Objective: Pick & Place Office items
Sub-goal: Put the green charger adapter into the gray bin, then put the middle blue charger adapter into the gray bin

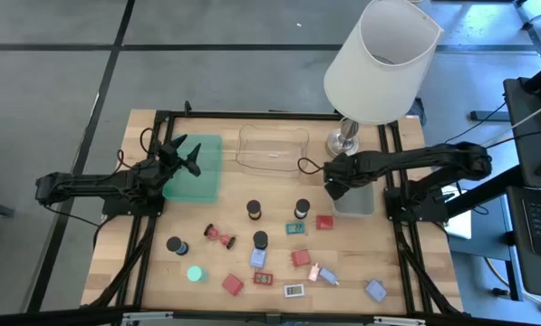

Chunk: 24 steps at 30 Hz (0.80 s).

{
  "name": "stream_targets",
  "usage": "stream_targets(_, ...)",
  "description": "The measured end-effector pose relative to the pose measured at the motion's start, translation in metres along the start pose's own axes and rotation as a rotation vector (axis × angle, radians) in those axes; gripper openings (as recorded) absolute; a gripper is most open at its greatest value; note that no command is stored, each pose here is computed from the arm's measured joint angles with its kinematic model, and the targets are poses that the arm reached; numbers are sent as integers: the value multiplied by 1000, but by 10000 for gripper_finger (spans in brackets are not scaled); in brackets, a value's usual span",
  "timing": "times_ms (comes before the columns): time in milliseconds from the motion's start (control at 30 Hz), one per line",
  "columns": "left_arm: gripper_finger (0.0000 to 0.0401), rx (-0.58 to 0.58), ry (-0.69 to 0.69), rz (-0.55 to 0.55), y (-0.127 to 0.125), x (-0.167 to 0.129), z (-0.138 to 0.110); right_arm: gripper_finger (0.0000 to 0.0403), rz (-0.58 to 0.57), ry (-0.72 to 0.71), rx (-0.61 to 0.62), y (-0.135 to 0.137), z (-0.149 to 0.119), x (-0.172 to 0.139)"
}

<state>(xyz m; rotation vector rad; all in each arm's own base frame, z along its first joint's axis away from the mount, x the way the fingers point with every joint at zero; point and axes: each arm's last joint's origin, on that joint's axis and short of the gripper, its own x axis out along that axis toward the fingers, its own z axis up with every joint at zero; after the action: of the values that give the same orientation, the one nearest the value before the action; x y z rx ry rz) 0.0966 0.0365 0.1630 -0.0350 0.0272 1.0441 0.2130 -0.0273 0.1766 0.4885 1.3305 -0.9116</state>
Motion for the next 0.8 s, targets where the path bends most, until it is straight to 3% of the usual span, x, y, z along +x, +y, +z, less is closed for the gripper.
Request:
stream_targets(400, 279, 0, 0, 0, 0, 0, 0, 167, -36, 44, -46, 8, 1, 14)
stream_targets(800, 279, 0, 0, 0, 0, 0, 0, 238, -39, 60, -98, 6, 1, 10)
